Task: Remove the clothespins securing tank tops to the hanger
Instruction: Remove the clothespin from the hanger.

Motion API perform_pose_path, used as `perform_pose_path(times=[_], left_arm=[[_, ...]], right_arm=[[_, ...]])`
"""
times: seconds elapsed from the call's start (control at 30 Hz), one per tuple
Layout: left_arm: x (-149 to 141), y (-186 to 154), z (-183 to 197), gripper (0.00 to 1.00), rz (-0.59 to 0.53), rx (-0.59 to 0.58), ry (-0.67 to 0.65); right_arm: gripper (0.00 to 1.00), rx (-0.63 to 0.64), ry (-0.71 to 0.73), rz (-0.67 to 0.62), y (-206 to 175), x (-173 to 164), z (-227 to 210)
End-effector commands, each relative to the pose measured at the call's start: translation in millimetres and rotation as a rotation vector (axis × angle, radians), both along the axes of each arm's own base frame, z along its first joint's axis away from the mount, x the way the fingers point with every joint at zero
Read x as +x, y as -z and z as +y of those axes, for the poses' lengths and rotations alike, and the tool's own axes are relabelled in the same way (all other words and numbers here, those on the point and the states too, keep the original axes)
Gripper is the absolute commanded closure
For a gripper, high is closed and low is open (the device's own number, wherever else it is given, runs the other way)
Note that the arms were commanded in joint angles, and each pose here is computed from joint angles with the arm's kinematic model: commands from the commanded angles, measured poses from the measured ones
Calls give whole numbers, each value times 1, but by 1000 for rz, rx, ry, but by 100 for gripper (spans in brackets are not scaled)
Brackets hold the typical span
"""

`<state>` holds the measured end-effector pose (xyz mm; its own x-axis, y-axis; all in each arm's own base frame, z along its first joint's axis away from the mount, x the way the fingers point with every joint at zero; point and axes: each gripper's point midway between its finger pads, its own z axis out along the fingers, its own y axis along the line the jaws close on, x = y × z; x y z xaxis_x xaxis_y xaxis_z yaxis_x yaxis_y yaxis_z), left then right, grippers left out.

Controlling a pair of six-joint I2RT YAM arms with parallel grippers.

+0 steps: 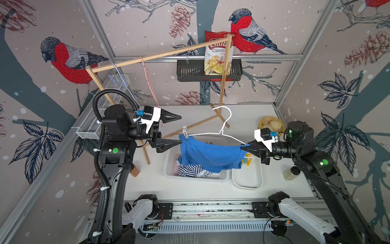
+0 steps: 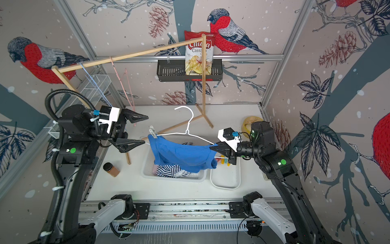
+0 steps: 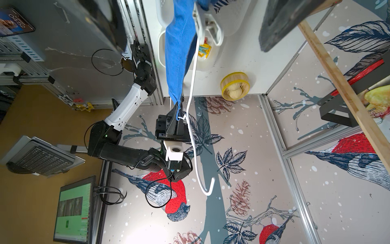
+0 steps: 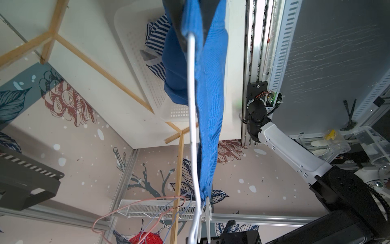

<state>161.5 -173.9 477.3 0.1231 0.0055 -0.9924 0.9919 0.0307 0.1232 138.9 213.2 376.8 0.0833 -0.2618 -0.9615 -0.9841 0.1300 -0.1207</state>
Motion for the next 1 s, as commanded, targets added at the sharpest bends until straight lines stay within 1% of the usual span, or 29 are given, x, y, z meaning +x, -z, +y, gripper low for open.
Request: perform_pose_path(times=[0.0, 0.07, 0.17, 0.27, 0.37, 0.43, 0.53, 0.57, 0.6, 0.63, 0.67, 0.83, 0.9, 0.97], left_arm=[[-2, 3, -2, 4, -9, -1, 15], [-4, 6, -3, 5, 9, -2, 36], [-8, 7, -4, 6, 0, -1, 50], [-6, 8, -4, 13, 14, -1, 51], [-8, 7, -6, 25, 15, -1, 73], [-8, 8, -7, 40, 19, -1, 76], [-9, 9, -7, 70, 21, -1, 73], [-9, 9, -7, 83, 17, -1, 70], [-9, 9, -7, 92, 16, -1, 64], [-10, 10, -7, 98, 14, -1, 63], [-11, 10, -7, 100, 14, -1, 63], [-11, 7, -8, 100, -10, 0, 29], [-9, 5, -8, 100, -27, 1, -13], [-2, 1, -6, 100, -48, 0, -82]], right_arm=[[100, 46, -68, -138, -19, -5, 5], [100, 44, -58, -152, -21, -3, 6], [100, 28, -60, -147, -21, -1, 8], [100, 19, -64, -139, -21, 1, 11], [100, 10, -66, -131, -20, 3, 14], [100, 10, -69, -131, -21, 3, 16], [100, 16, -64, -145, -24, 3, 16], [100, 18, -63, -148, -25, 2, 16], [100, 20, -60, -149, -26, 3, 16], [100, 19, -56, -148, -26, 4, 15], [100, 18, -53, -146, -25, 4, 15], [100, 17, -47, -136, -24, 5, 15], [100, 10, -40, -123, -19, 6, 15], [100, -1, -31, -98, -12, 9, 16]])
